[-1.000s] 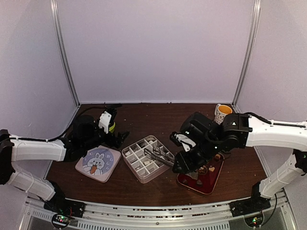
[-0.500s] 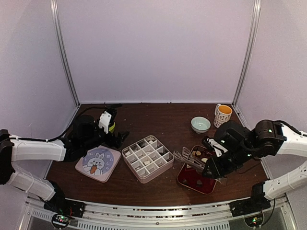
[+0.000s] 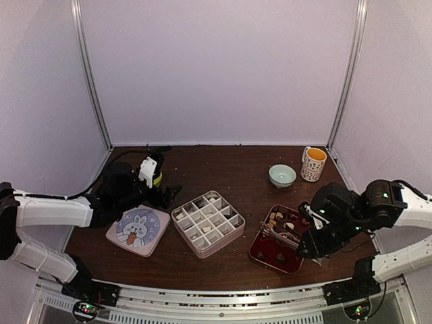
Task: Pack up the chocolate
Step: Pick up the fake chocolate from the plate, then place the fake chocolate in the empty pocket of the box.
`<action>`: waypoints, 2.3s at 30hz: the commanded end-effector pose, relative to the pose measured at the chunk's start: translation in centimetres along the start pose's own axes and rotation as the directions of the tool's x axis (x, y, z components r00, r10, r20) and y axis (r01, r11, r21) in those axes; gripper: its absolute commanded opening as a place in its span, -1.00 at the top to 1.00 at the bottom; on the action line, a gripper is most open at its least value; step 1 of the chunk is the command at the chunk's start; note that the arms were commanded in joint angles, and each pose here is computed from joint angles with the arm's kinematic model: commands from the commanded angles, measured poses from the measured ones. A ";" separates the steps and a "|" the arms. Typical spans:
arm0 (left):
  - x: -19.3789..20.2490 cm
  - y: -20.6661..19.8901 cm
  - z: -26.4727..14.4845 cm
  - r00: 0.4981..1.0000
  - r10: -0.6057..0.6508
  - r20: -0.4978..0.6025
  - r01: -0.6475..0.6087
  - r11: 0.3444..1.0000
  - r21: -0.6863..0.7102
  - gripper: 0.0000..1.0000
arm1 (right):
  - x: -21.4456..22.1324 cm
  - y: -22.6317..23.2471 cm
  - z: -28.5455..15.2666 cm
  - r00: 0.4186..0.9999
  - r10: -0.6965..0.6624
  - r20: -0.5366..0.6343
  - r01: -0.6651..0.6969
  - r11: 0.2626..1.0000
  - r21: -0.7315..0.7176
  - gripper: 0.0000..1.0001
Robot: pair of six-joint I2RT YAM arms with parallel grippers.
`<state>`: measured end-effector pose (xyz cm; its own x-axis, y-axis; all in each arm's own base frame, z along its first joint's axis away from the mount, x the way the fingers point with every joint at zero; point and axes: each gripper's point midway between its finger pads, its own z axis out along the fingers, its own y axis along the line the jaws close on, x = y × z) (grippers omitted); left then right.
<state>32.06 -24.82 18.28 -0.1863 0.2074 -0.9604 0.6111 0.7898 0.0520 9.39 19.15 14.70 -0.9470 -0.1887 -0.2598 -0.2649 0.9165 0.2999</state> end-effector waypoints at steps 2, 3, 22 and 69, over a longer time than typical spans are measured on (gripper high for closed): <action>-2.0 -0.2 0.2 0.999 0.004 0.053 -0.004 1.000 0.006 -0.95 | 0.0 -0.6 0.5 1.000 0.027 0.012 -0.027 1.000 0.009 0.22; -2.0 -0.2 0.2 0.999 0.005 0.053 -0.005 1.000 0.005 -0.95 | 0.0 -0.6 0.6 1.000 0.028 0.011 -0.028 1.000 0.009 0.22; -2.0 -0.2 0.2 0.999 0.004 0.052 -0.005 1.000 0.010 -0.95 | 0.0 -1.0 2.5 1.000 0.009 -0.027 -0.007 0.999 0.046 0.20; -1.8 -0.3 0.4 0.999 0.007 0.043 -0.008 1.000 0.014 -0.95 | -4.8 5.6 -2.3 0.992 -0.065 0.113 0.085 0.979 -0.184 0.43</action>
<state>32.14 -24.95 18.17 -0.1899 0.2102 -0.9590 0.6137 0.7879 0.0512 11.41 22.43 17.46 -0.9209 -0.2054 -0.3312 -0.3299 0.8634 0.3818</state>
